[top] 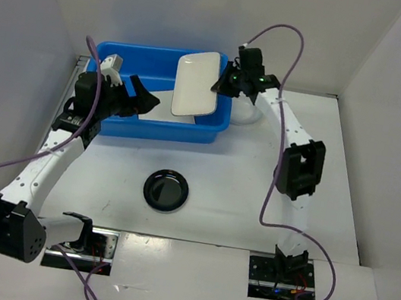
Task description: Place the mixed dishes into the plastic bin
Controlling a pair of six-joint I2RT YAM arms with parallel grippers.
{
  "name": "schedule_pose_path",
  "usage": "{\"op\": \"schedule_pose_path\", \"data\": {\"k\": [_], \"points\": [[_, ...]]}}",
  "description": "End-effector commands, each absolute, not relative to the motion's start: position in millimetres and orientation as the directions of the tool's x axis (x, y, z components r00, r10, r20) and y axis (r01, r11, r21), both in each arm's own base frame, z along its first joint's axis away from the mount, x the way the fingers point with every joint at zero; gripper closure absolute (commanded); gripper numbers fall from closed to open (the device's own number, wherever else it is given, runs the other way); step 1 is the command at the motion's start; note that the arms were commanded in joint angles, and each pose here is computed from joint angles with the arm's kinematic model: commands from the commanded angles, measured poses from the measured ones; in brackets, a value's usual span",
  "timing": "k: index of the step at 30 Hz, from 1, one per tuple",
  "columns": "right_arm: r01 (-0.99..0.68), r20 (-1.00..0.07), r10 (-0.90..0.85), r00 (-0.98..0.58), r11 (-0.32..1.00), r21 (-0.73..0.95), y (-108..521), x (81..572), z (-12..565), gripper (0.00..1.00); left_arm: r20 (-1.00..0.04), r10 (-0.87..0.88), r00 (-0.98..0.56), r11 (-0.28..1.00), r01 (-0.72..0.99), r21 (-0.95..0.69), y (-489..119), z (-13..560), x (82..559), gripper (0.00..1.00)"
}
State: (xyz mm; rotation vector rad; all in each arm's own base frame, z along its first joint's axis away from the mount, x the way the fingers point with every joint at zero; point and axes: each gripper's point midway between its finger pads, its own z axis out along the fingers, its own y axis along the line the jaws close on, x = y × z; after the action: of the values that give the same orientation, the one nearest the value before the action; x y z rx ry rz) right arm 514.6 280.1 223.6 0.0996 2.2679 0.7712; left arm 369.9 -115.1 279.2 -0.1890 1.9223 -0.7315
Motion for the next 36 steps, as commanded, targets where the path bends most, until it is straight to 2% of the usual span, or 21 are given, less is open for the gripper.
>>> {"op": "schedule_pose_path", "data": {"k": [1,2,3,4,5,6,7,8,12,36], "points": [[-0.349,-0.741,0.31,-0.595,0.732,0.586,323.6,527.2,311.1,1.0,-0.773,-0.446,-0.451,0.798,0.191,-0.572,-115.0,285.6,358.6,0.0],[-0.36,-0.755,0.323,-0.57,0.728,0.583,325.2,533.8,324.5,1.0,-0.764,-0.444,-0.469,0.799,0.178,-0.574,-114.8,278.1,356.6,0.0],[-0.348,-0.741,0.305,-0.599,0.734,0.583,331.8,532.2,314.3,1.0,-0.769,-0.445,-0.459,0.799,0.185,-0.573,-114.5,282.2,354.6,0.0],[-0.321,-0.719,0.277,-0.637,0.753,0.575,337.2,543.8,279.9,1.0,-0.764,-0.444,-0.467,0.799,0.179,-0.574,-114.4,280.0,353.4,0.0],[-0.353,-0.745,0.291,-0.6,0.739,0.574,345.4,546.0,303.1,1.0,-0.768,-0.438,-0.467,0.807,0.173,-0.565,-112.3,277.6,350.7,0.0],[-0.339,-0.723,0.264,-0.638,0.747,0.572,353.2,539.8,289.4,1.0,-0.772,-0.439,-0.46,0.806,0.178,-0.564,-112.1,280.6,349.1,0.0],[-0.299,-0.697,0.247,-0.673,0.771,0.562,357.6,552.9,246.9,1.0,-0.772,-0.439,-0.459,0.806,0.178,-0.564,-112.1,280.7,349.1,0.0],[-0.353,-0.736,0.268,-0.621,0.743,0.569,366.2,550.0,278.6,1.0,-0.768,-0.438,-0.468,0.807,0.172,-0.565,-112.0,278.4,348.0,0.0],[-0.322,-0.689,0.235,-0.685,0.752,0.576,382.5,549.9,231.2,1.0,-0.766,-0.429,-0.478,0.816,0.158,-0.556,-109.4,271.1,341.5,0.0],[-0.212,-0.62,0.131,-0.773,0.869,0.448,379.5,550.2,110.4,1.0,-0.763,-0.418,-0.493,0.827,0.14,-0.544,-109.2,256.6,342.4,0.0]]}}
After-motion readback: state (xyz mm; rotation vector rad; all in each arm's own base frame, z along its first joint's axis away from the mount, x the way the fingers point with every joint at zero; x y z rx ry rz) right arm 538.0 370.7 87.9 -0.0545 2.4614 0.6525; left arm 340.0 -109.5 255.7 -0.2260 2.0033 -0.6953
